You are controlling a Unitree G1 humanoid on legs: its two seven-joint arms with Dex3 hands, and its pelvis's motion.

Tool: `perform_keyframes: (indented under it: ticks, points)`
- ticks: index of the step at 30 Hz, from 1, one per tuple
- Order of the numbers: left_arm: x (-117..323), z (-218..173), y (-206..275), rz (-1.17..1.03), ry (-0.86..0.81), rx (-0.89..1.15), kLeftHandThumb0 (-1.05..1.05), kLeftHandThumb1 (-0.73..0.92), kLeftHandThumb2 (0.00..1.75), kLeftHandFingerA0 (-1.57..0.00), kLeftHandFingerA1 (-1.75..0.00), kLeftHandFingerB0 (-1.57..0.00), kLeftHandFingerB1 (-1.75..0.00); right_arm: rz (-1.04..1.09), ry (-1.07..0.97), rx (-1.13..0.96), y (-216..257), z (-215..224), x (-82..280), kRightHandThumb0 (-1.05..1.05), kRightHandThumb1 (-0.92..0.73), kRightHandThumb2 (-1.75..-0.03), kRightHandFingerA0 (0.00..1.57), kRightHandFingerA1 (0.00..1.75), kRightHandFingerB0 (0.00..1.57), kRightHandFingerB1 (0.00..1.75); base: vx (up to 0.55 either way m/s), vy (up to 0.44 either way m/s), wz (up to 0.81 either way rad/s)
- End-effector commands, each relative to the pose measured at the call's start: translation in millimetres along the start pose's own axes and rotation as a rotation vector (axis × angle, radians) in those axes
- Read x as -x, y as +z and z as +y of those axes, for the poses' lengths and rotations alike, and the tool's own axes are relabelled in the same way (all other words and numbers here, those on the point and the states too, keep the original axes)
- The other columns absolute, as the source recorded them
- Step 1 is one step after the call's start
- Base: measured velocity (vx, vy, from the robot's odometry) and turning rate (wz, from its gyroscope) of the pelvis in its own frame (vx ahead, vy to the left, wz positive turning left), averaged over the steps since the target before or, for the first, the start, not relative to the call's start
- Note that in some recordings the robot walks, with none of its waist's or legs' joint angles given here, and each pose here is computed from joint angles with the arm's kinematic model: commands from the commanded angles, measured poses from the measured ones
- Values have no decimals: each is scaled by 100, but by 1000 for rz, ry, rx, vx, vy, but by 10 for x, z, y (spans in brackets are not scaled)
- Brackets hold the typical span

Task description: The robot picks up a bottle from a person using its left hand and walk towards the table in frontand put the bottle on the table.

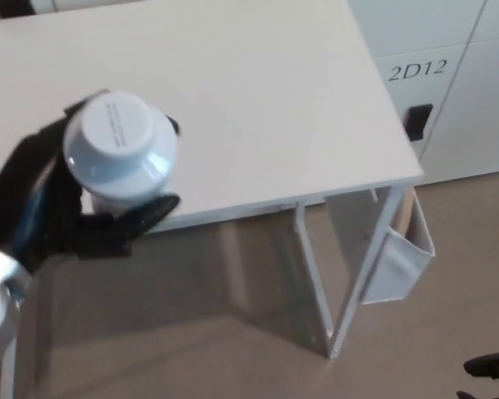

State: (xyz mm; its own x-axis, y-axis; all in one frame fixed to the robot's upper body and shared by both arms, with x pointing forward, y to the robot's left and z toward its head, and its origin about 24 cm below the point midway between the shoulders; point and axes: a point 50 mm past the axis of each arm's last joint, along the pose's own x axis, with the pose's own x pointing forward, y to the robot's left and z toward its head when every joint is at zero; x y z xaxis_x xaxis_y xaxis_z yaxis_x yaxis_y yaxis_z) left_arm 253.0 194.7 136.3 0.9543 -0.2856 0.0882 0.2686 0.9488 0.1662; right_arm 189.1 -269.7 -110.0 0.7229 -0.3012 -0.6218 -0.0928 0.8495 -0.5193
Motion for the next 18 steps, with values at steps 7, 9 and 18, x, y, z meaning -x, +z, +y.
perform_keyframes:
  ticks: [7, 9, 18]
  points:
    - [-159, 214, -154, 56, 105, 61, -10, 78, 85, -107, -153, -73, -107, 29, -14, 13, -88, -62, 20, -40, -50, -64, 61, 68, 59, 64, 28, -7, 2]
    - [-199, 235, -203, 66, 114, 77, -9, 80, 82, -105, -153, -72, -108, 30, -15, 3, -90, -59, 22, -39, -48, -65, 62, 70, 60, 65, 0, 0, 0]
    - [-431, 355, -450, 168, 187, 249, -15, 83, 68, -89, -164, -65, -98, 41, -3, 25, -134, -7, 45, -39, -50, -65, 62, 71, 60, 65, 28, 151, 7]
